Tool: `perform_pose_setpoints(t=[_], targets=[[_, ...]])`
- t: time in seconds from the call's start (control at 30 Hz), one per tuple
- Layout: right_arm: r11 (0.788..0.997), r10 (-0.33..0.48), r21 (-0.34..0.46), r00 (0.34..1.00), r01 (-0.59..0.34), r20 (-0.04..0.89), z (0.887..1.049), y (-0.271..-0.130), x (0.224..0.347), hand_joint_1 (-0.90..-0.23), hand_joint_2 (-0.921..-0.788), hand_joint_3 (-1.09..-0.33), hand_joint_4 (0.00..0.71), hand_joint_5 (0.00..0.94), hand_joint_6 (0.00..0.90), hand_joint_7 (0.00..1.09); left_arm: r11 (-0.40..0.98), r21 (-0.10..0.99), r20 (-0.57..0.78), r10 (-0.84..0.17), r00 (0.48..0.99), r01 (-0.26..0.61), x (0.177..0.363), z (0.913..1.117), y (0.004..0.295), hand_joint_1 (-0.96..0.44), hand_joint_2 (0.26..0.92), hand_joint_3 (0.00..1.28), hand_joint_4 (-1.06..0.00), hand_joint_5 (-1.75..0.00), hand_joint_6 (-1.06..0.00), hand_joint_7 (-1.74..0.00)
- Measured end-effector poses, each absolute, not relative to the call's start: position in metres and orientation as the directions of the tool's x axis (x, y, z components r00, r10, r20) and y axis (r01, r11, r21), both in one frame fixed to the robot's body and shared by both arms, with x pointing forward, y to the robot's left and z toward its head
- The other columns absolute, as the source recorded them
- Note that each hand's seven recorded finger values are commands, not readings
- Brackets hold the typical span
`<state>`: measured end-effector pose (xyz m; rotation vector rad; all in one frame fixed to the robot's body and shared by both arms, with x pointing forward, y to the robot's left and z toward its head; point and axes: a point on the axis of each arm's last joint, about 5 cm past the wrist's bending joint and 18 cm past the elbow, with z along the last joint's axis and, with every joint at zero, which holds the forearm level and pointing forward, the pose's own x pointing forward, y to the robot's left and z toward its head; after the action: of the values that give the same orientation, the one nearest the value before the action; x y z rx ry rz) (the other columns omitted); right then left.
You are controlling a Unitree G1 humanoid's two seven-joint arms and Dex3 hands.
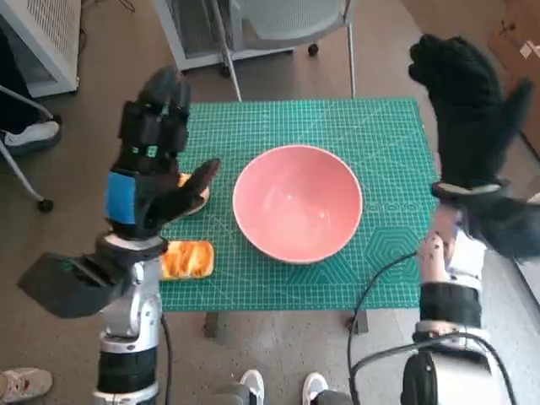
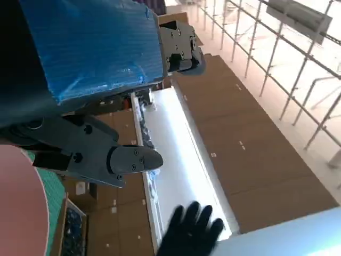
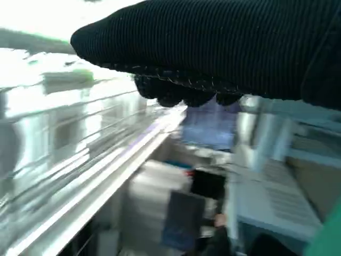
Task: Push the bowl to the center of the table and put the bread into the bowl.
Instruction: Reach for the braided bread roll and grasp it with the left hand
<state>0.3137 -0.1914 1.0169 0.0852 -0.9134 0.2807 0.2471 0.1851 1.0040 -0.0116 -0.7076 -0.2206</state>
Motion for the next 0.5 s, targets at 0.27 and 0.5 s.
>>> perform_pose_setpoints(t=[0.27,0.5], targets=[[0.958,0.225,-0.078,0.55,-0.277,0.805,1.017,-0.192,0.306,-0.499,-0.921,-0.56,0.34,0.014,0.405,0.03,0.928,0.344,0.554,-0.324,0.766,0.143,0.231,1.021,0.215,-0.2,0.799,0.18,-0.07,0.0,0.0,-0.43],[0.958,0.224,-0.082,0.54,-0.275,0.811,1.02,-0.191,0.304,-0.492,-0.921,-0.56,0.341,0.011,0.405,0.03,0.735,0.664,0.258,-0.401,0.879,0.141,0.208,1.05,0.244,-0.13,0.733,0.07,-0.06,0.0,-0.12,-0.32]])
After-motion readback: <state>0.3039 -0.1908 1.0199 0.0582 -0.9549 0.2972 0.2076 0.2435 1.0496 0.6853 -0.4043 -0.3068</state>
